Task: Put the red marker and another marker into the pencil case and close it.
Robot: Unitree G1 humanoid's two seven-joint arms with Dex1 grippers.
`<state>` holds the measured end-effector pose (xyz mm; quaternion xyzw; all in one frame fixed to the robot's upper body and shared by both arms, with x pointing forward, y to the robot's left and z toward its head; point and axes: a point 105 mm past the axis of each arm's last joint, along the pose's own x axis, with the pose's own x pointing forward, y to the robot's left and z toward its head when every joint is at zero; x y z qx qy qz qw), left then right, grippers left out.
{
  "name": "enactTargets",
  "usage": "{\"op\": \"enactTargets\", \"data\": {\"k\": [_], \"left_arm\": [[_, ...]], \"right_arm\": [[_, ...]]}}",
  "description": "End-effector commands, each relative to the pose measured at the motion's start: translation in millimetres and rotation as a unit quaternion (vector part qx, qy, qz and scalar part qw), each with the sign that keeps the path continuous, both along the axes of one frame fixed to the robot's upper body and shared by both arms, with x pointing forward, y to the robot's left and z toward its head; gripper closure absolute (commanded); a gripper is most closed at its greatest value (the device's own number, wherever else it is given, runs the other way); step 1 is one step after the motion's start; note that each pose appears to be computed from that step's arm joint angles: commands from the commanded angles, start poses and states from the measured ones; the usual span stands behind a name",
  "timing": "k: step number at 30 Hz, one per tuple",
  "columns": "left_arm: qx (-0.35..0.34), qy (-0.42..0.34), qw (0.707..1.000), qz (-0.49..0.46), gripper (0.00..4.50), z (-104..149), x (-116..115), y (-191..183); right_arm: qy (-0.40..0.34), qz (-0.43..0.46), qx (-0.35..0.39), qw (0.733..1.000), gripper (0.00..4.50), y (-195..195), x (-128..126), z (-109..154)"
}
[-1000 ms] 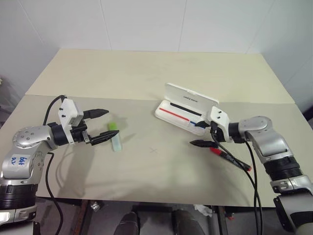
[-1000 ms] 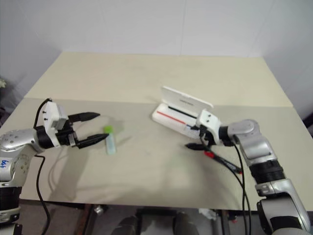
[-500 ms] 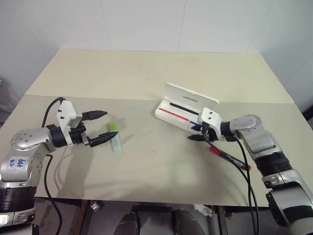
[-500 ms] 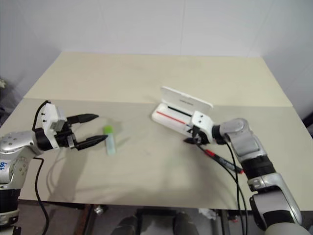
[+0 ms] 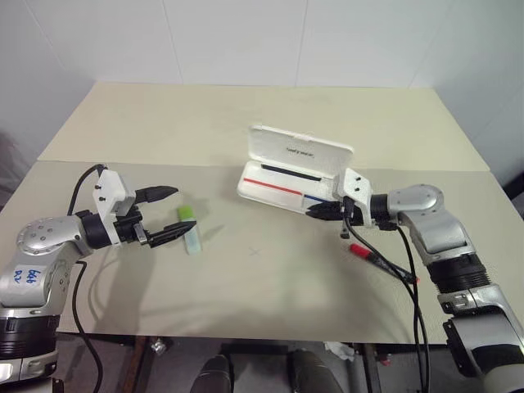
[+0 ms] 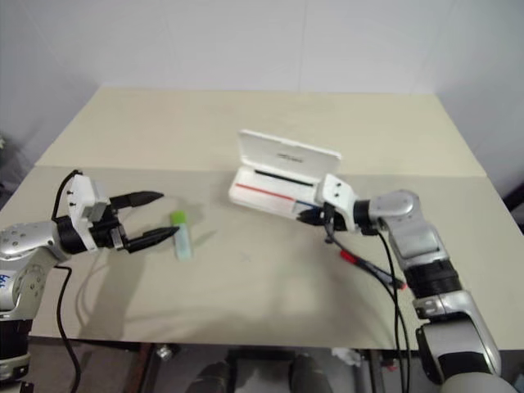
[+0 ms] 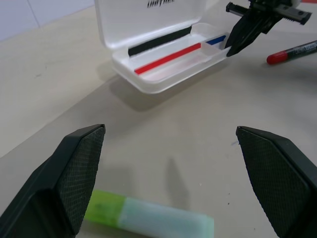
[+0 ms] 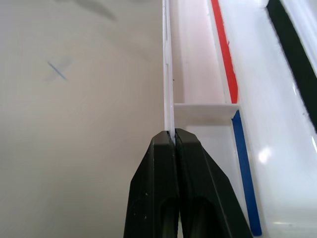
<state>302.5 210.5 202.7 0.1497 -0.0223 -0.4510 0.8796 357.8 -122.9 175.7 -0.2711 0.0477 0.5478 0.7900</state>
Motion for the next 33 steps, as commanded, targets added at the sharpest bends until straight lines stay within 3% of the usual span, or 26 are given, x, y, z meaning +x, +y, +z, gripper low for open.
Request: {"op": "enactTargets", "data": {"k": [1, 6, 11, 33], "left_arm": [[-0.002, -0.025, 1.0, 0.0, 0.0, 14.1, -3.1, 2.4], [-0.003, -0.023, 1.0, -0.004, 0.0, 13.7, -2.7, 1.0], [-0.006, -0.018, 1.0, -0.009, 0.0, 11.3, -1.6, -2.1], [-0.011, -0.015, 1.0, 0.0, 0.0, 9.6, -4.9, -1.9]], "right_arm": [[-0.016, 0.041, 0.005, 0.999, 4.49, 9.2, -23.5, 15.1], [0.0, 0.084, -0.02, 0.996, 4.49, 20.8, -54.0, 5.2], [0.003, 0.097, -0.045, 0.994, 4.49, 27.3, -62.9, -7.3], [0.002, 0.107, -0.084, 0.991, 4.49, 41.1, -53.5, -35.3]]}}
